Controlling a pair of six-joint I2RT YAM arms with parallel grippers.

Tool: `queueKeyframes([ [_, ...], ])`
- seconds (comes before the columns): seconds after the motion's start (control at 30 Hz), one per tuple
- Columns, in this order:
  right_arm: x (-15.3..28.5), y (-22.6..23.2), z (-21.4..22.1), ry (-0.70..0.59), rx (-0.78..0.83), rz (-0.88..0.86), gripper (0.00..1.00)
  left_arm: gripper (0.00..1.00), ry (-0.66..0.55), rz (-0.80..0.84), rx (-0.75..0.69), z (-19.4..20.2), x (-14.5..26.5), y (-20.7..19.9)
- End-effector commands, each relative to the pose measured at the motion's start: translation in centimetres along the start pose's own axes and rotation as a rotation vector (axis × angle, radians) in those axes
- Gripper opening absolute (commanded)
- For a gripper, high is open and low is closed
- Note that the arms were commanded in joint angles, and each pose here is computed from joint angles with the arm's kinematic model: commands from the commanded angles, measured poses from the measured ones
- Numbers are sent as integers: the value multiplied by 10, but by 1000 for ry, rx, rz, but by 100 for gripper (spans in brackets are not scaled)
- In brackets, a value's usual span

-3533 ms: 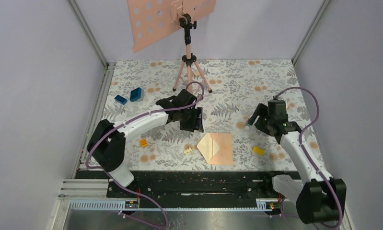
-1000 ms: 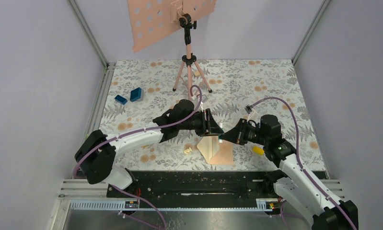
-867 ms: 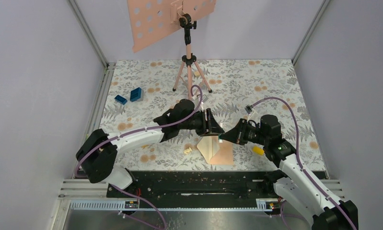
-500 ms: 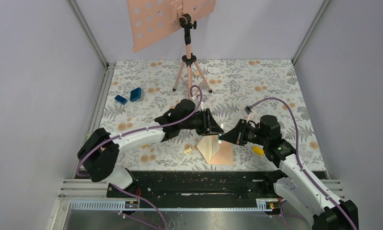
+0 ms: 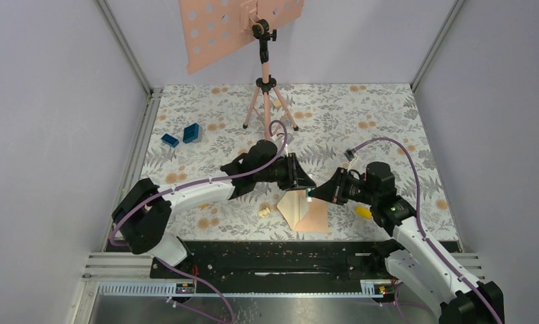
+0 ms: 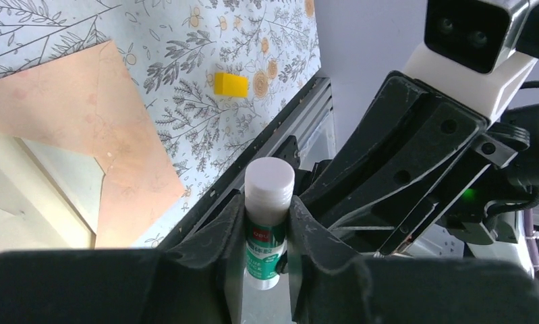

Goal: Place the letter into the envelope and seal it
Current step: Open the solid glue cap from the solid glue.

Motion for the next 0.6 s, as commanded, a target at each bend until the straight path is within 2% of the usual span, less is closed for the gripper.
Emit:
queueKeyframes([
  [0.0,1,16,-11,-29,53,-91,0,7,-3,61,-42,-6,-6,-17],
  [0.03,1,16,-11,-26,51,-89,0,0,2,61,-43,-7,-6,-18],
  [0.1,3,16,-10,-15,57,-79,3,0,10,63,-46,-7,-6,-20],
  [0.13,6,16,-9,-2,53,-47,16,0,8,64,-49,-6,-4,-21],
  [0.2,11,19,-11,-18,70,-10,57,0,-14,70,-52,-9,2,-26],
  [0.23,14,20,-12,-36,72,3,70,0,-26,83,-55,-11,7,-29],
  [0.3,18,23,-13,-84,47,15,85,0,-61,129,-49,-18,20,-38],
  [0.4,17,35,-19,-182,-2,-118,90,0,-107,268,-65,-26,43,-57],
  [0.57,13,52,-33,-245,-88,-357,86,0,-79,470,-137,-31,65,-86],
])
Point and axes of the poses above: each gripper's point midway between its finger pads, its own x axis back along the fingers, its own y axis along the line the jaws close on, z = x × y, the point moved 9 cm from there along x, back along the fingers, and after that the axes turned 12 degrees about x, right-handed, at the moved point
